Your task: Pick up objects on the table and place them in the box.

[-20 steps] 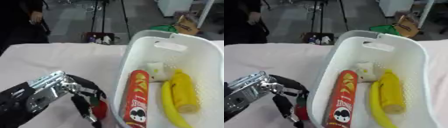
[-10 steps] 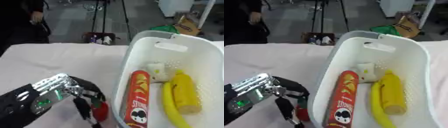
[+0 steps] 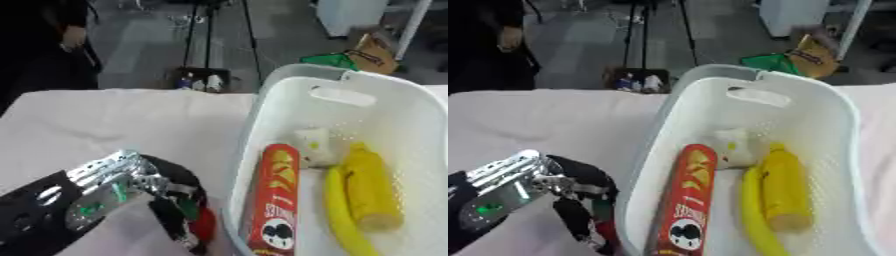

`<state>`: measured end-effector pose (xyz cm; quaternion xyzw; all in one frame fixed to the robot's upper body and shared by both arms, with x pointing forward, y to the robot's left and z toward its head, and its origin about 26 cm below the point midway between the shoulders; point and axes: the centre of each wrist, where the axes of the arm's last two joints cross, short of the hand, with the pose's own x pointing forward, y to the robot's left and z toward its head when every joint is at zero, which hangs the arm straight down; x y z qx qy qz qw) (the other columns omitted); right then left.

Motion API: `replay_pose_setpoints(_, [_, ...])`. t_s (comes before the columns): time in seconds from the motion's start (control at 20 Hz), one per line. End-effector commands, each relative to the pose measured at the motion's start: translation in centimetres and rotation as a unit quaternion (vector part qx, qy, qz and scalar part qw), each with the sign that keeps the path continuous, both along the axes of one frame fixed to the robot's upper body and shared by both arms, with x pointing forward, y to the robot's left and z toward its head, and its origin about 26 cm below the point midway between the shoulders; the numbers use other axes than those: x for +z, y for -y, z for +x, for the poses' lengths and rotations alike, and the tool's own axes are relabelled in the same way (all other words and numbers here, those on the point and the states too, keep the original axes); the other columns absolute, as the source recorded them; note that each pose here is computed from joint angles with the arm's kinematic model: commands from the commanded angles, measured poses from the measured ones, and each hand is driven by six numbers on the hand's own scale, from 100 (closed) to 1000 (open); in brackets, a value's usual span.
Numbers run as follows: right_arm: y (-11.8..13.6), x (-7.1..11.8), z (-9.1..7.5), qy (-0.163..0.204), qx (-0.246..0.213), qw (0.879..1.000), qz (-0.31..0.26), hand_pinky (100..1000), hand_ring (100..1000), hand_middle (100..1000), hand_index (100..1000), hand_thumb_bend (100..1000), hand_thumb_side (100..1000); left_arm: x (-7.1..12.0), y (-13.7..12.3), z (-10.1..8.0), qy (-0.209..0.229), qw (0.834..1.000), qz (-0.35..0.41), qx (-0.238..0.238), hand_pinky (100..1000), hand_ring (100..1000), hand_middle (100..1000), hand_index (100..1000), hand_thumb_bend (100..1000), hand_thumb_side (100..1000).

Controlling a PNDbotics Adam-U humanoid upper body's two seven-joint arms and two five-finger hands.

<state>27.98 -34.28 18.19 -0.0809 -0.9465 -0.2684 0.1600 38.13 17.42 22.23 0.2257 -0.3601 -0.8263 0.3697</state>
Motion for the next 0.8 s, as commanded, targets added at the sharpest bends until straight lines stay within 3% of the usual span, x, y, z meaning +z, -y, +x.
replay_pose_setpoints(0.05, [-0.02, 0.63, -0.22, 0.012, 0.003, 1.000, -0.007, 340, 394, 401, 521, 100, 799, 1.42, 0.07, -0.20, 0.025, 1.000, -0.007, 0.004, 568, 667, 681, 837, 578, 750])
replay_pose_setpoints(0.45, [0.01, 0.60, -0.23, 0.011, 0.003, 1.000, -0.008, 340, 394, 401, 521, 100, 799, 1.41, 0.27, -0.27, 0.034, 0.999, -0.018, 0.013, 514, 613, 622, 784, 526, 741])
replay_pose_setpoints(0.5, [0.01, 0.60, -0.23, 0.012, 0.003, 1.000, -0.008, 340, 394, 401, 521, 100, 799, 1.39, 0.29, -0.27, 0.033, 0.999, -0.017, 0.013, 507, 609, 618, 783, 562, 690])
replay_pose_setpoints(0.6, [0.01, 0.61, -0.23, 0.012, 0.003, 1.000, -0.008, 340, 394, 401, 521, 100, 799, 1.37, 0.33, -0.26, 0.031, 0.999, -0.013, 0.013, 506, 607, 617, 782, 566, 682])
replay_pose_setpoints(0.8, [0.02, 0.64, -0.23, 0.013, 0.003, 1.000, -0.009, 340, 393, 401, 521, 100, 799, 1.14, 0.31, -0.17, 0.024, 1.000, -0.003, 0.013, 507, 614, 629, 801, 659, 612])
